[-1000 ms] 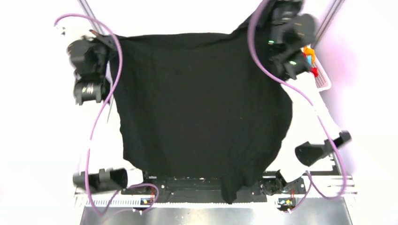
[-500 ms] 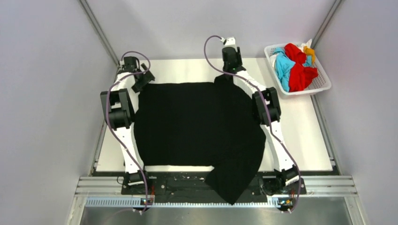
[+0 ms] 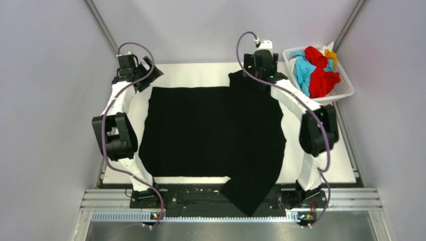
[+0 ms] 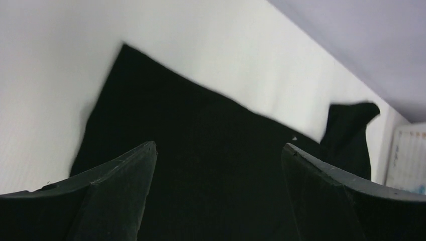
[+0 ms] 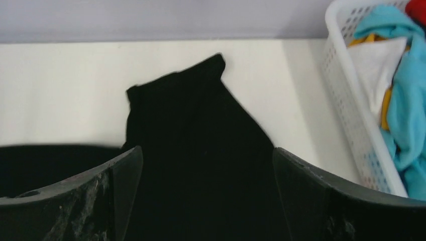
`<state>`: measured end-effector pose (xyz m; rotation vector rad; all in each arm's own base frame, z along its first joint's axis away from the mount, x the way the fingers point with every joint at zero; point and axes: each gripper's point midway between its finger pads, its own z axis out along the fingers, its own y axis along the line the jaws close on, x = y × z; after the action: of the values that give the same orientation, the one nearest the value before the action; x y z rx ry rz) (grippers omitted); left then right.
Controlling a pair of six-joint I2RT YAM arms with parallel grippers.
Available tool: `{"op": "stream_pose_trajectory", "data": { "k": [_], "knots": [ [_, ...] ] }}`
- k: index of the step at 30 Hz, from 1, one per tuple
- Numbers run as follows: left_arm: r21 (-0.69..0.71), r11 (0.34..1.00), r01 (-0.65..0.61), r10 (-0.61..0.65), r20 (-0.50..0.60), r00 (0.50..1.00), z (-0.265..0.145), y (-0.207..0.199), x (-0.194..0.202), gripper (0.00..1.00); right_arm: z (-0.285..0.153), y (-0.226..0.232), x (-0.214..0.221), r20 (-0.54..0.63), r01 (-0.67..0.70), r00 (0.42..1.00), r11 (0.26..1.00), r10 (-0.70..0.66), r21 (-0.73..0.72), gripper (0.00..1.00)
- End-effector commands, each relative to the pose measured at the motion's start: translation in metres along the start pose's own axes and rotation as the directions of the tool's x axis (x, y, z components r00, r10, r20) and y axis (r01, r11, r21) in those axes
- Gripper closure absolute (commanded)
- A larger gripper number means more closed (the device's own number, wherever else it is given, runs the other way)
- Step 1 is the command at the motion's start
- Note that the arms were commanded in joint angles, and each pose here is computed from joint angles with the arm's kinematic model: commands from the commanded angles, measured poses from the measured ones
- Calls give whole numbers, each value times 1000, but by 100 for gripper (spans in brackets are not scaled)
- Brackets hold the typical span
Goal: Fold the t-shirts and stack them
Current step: Flatten out the tshirt
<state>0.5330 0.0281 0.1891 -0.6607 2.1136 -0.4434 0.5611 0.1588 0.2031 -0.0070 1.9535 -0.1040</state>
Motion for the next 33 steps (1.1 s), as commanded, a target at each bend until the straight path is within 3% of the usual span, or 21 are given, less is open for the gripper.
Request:
{"op": "stream_pose_trajectory", "data": {
  "k": [1, 6, 16, 24, 33],
  "knots": [
    [92, 996, 4, 5, -94, 996, -20, -11, 48, 1, -60, 5, 33, -109, -171, 981, 976, 157, -133, 1],
    [55, 998, -11, 23, -217, 976, -12, -2, 103, 1, -81, -1, 108, -294, -196, 943, 974, 155, -114, 1],
    [-57, 998, 8, -30, -403, 915, 31, 25, 155, 2, -57, -16, 179, -464, -228, 863, 974, 201, -3, 1],
    [-87, 996, 28, -64, -438, 897, 65, 29, 159, 2, -19, -35, 196, -489, -255, 831, 963, 266, 89, 2],
    [-61, 997, 46, -69, -454, 888, 105, 18, 143, 2, 27, -56, 186, -462, -283, 824, 945, 327, 164, 2]
  ]
}}
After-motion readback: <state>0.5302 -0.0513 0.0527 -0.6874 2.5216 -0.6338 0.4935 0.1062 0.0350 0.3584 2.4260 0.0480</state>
